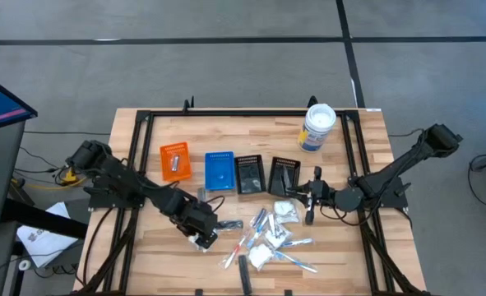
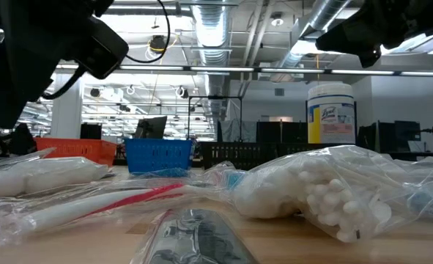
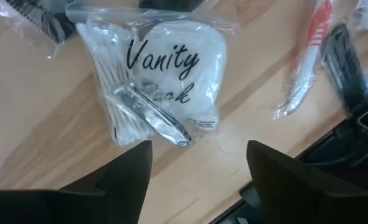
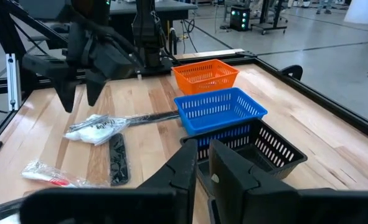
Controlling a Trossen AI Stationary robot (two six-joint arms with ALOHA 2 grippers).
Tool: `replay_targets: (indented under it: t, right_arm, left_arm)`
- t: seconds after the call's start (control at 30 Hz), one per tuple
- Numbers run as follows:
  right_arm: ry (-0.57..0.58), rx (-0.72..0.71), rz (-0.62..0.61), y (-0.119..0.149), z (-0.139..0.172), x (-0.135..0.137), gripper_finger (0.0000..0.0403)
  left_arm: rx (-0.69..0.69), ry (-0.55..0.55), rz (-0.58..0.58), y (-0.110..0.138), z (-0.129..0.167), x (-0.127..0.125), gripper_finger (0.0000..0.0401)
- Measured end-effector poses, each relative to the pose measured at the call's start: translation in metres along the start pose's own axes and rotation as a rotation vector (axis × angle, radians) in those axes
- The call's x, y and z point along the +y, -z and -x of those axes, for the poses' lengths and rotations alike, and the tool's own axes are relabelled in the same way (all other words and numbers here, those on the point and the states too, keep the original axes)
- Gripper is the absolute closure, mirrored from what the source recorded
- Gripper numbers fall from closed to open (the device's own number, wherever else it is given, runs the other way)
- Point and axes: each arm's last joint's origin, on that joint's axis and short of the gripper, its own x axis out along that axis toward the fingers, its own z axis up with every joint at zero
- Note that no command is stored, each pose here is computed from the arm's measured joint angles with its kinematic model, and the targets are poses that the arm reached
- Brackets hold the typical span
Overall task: Pick & Place Travel size toiletries
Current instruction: Put the nail clippers into the orange bin
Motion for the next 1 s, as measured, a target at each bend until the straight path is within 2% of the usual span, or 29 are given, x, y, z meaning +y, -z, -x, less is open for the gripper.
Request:
replay_targets:
  t: [0.27, 0.47, 0.77, 1.0]
  right_arm:
    - [0.000, 0.000, 0.004, 0.000, 0.000, 0.000, 0.0365]
    - [0.000, 0.000, 0.004, 0.000, 0.000, 0.000, 0.0365]
    - [0.000, -0.001, 0.004, 0.000, 0.000, 0.000, 0.0365]
    - [0.000, -0.001, 0.004, 0.000, 0.000, 0.000, 0.0365]
  left_arm:
    - [0.002, -0.029, 0.033, -0.001, -0.011, 0.012, 0.0157]
    - [-0.015, 0.042, 0.044, -0.003, -0.021, 0.015, 0.0169]
    - [0.003, 0.034, 0.055, -0.003, -0.023, 0.019, 0.0173]
    - [0.020, -0.004, 0.086, -0.005, -0.030, 0.033, 0.0189]
